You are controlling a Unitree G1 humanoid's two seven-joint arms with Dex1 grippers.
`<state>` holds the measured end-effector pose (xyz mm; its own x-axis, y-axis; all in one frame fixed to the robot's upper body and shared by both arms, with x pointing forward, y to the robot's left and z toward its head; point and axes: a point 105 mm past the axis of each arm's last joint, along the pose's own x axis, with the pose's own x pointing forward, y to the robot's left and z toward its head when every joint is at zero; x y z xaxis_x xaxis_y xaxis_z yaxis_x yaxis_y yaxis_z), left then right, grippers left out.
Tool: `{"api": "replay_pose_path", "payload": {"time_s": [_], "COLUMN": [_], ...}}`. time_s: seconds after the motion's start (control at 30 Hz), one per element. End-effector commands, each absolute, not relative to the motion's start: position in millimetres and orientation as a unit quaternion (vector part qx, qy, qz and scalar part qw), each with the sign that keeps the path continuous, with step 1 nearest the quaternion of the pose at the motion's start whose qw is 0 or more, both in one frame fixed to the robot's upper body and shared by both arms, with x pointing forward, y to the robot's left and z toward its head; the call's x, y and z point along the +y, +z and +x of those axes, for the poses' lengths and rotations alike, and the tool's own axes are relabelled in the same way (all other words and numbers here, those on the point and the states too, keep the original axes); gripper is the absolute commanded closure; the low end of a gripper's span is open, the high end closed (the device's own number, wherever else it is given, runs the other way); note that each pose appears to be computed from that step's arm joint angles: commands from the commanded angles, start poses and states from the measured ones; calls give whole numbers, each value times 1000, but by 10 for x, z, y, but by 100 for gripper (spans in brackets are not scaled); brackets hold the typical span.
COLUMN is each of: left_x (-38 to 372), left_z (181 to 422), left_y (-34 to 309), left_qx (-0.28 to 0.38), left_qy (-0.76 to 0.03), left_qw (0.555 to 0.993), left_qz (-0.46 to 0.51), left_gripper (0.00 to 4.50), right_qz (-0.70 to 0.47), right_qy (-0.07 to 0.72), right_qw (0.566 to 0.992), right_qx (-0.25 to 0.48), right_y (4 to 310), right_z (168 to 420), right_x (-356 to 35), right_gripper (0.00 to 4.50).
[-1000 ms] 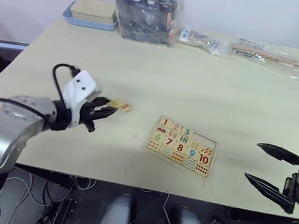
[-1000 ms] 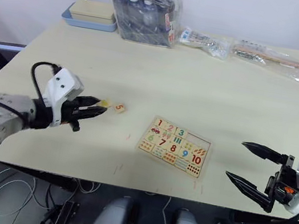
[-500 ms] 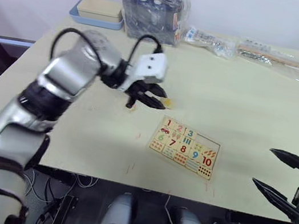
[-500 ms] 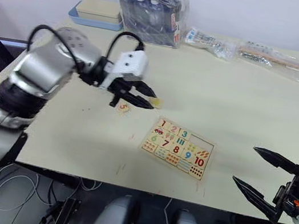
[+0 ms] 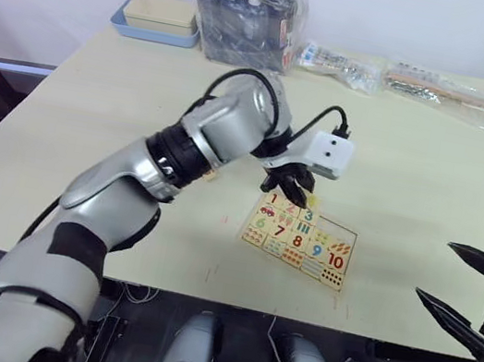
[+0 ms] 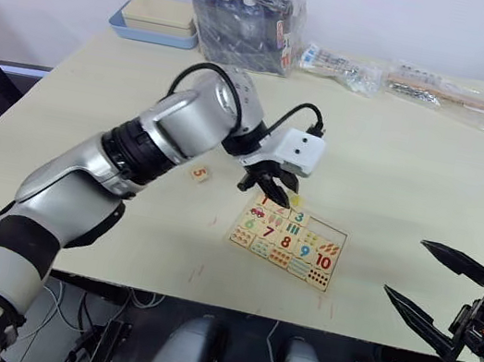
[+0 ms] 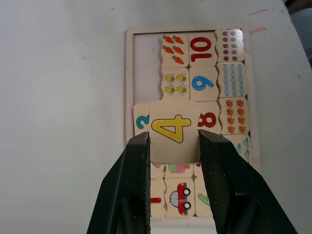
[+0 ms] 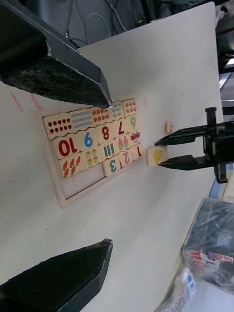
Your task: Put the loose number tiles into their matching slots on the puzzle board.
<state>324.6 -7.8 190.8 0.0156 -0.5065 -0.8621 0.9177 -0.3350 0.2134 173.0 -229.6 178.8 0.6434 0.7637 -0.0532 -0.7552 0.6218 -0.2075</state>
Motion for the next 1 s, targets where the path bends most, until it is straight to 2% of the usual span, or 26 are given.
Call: {"api": "replay_pose_path", "payload": {"time_s": [0.03, 0.3, 1.0], "left_x": [-241, -517, -695], "left_z": [3271, 3329, 3330], "left_y": [1947, 1721, 1441], "left_qx": [200, 209, 208], "left_qy": [-655, -646, -654], "left_qw": [532, 528, 511], "left_qz": [498, 511, 518], "left_gripper": [352, 352, 352], "right_qz": [-128, -126, -119], "right_qy": [413, 403, 381], "right_qw": [901, 906, 916], "right_qx": [-36, -37, -43], "right_y": [1872, 1828, 1780], "right_z": [1704, 1660, 1626], "right_x": [-2333, -2311, -2278], "right_gripper": [0, 0, 0]}}
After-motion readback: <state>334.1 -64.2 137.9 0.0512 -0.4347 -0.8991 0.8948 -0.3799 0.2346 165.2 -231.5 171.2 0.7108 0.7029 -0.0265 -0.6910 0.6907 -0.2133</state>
